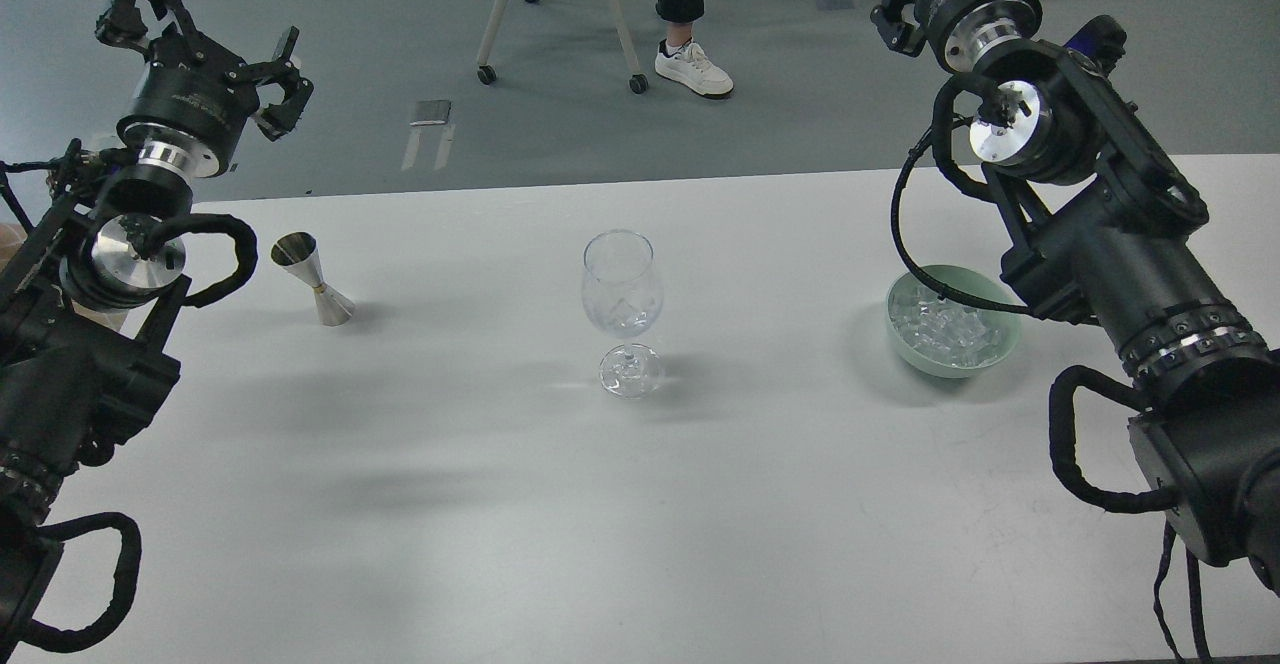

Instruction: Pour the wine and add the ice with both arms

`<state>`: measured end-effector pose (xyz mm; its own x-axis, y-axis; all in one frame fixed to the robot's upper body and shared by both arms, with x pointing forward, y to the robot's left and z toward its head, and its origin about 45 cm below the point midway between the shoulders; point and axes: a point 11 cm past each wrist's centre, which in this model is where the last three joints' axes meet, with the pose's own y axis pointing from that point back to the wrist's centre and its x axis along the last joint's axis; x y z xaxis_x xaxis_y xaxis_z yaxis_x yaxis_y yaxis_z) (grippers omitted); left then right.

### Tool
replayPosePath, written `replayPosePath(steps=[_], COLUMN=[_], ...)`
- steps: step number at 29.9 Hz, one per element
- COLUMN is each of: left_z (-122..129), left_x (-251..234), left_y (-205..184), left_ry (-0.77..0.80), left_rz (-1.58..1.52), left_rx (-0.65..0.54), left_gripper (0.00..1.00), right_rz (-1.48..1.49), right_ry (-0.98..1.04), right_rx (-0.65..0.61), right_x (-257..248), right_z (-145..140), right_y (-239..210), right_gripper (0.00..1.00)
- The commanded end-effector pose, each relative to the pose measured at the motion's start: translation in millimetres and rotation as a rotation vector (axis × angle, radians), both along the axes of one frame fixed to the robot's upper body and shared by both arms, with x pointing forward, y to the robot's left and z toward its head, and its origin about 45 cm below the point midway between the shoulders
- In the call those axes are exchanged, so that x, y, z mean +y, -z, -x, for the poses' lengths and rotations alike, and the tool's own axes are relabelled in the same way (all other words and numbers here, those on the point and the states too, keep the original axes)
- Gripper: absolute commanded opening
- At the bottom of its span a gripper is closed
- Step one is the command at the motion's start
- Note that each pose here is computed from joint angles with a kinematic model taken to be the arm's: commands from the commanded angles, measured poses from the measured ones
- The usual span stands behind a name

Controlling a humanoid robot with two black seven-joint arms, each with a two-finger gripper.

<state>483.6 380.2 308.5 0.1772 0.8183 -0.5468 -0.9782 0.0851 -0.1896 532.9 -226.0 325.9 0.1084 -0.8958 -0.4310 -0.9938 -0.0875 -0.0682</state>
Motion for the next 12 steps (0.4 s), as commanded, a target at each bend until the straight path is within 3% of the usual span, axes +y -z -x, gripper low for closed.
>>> replayPosePath(steps=[1,12], left_z=[-0.7,-6.9], left_x=[2.3,-4.6], left_y=[-2.8,-8.4], left_ry=[-0.010,-0.019], left_rz=[-0.032,-0.109], left_rx=[0.002,0.011], left_gripper=[0.98,0.97], right_rz=[0.004,-0.005], right_ry=[-0.023,-0.038], right_rx=[-0.005,-0.011], right_x=[3.4,3.0], right_z=[1.7,2.8], right_y=[2.0,4.0], right_gripper=[1.00,1.00])
